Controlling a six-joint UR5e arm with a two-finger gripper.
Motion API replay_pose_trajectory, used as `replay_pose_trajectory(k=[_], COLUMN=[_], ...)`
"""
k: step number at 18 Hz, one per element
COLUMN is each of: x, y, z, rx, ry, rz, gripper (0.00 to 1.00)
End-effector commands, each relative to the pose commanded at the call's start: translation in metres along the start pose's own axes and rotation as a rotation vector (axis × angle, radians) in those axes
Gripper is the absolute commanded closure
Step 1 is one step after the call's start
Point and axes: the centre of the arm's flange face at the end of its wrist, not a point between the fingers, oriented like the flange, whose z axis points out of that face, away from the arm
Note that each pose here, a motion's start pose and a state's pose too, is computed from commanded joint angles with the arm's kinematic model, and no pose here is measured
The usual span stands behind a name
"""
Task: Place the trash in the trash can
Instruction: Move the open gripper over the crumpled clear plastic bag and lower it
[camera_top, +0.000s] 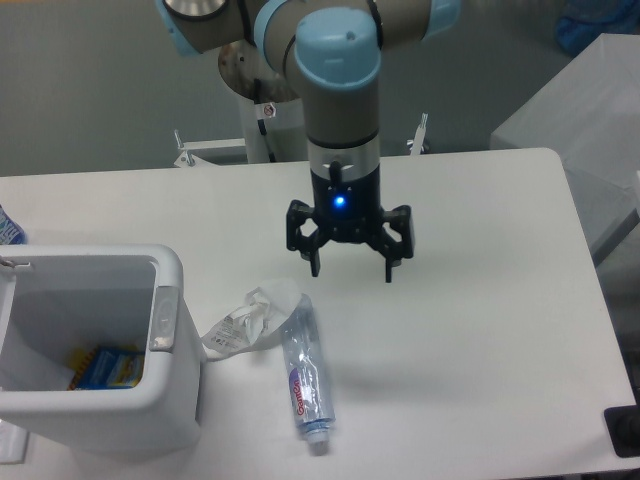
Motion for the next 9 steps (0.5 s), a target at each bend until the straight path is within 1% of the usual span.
replay_pose_trajectory(k=[4, 5, 7, 8, 9], x=[0.014, 0.023, 0.038, 0.039, 0.040], y=[0.010, 0.008, 0.008, 0.010, 0.010], z=[0.017, 0.022, 0.034, 0.040, 0.046], rx=[-0.027, -0.031, -0.041, -0.044, -0.049], ry=[0.034, 0.045, 0.074, 0.085, 0.095], rz=[0.150, 0.193, 0.313, 0.361, 0.390], gripper=[0.00, 0.00, 0.00, 0.00, 0.00])
